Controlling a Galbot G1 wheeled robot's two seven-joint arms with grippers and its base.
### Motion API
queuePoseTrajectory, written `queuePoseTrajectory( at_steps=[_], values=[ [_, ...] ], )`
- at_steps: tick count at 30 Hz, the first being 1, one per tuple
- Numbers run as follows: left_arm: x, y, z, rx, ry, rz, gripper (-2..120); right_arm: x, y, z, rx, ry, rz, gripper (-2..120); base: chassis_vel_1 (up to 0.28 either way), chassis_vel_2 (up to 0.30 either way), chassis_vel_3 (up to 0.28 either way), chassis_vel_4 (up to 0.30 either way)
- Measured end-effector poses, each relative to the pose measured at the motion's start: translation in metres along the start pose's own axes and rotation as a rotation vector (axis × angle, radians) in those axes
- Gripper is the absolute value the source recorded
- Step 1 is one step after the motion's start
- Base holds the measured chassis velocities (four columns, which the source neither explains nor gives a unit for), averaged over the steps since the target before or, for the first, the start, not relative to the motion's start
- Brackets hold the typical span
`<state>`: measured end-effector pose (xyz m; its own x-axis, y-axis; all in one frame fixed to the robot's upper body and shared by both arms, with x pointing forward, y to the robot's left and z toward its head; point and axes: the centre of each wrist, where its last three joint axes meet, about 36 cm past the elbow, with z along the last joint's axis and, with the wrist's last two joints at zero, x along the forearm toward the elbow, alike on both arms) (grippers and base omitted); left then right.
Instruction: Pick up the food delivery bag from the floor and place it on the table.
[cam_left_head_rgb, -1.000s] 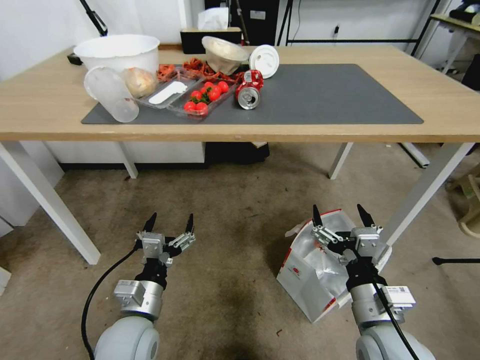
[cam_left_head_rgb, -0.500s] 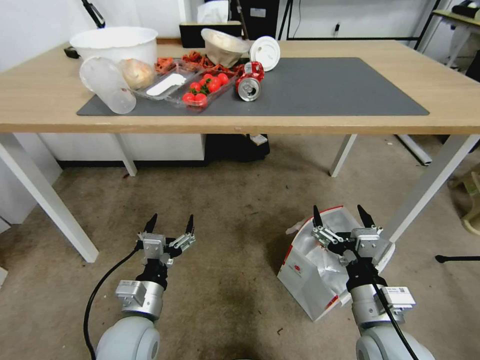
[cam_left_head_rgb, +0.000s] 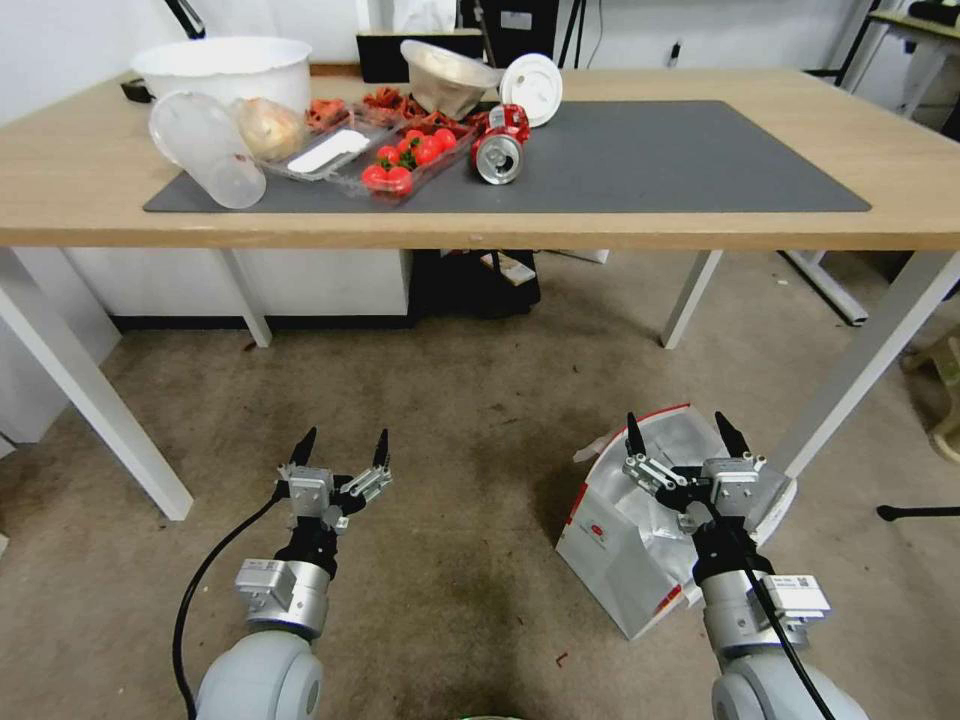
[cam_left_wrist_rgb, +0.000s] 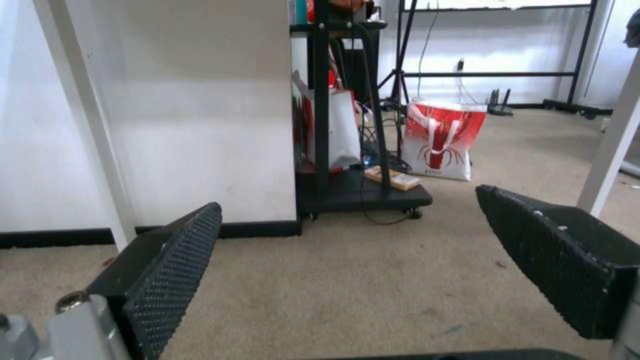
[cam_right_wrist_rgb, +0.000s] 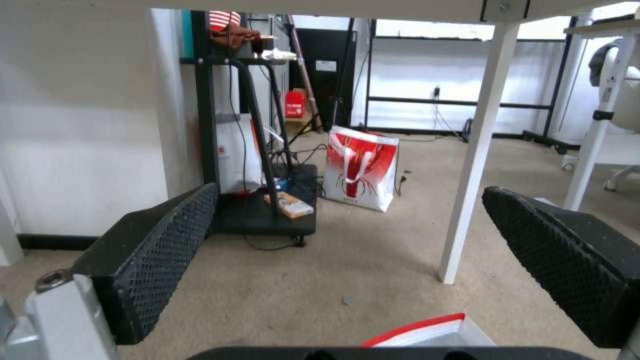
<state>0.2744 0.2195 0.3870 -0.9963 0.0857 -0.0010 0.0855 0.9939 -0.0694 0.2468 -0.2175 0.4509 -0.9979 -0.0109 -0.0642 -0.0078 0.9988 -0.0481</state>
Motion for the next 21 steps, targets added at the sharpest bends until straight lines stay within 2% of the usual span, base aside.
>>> queuePoseTrajectory(
  at_steps=[21],
  values=[
    [0.0029,-0.0015,0.0014,0.006,0.002,0.001,97,0.0033,-0.0015,-0.0025,0.005,-0.006,0.013,100,0.000,0.000,0.000,0.000]
  ],
)
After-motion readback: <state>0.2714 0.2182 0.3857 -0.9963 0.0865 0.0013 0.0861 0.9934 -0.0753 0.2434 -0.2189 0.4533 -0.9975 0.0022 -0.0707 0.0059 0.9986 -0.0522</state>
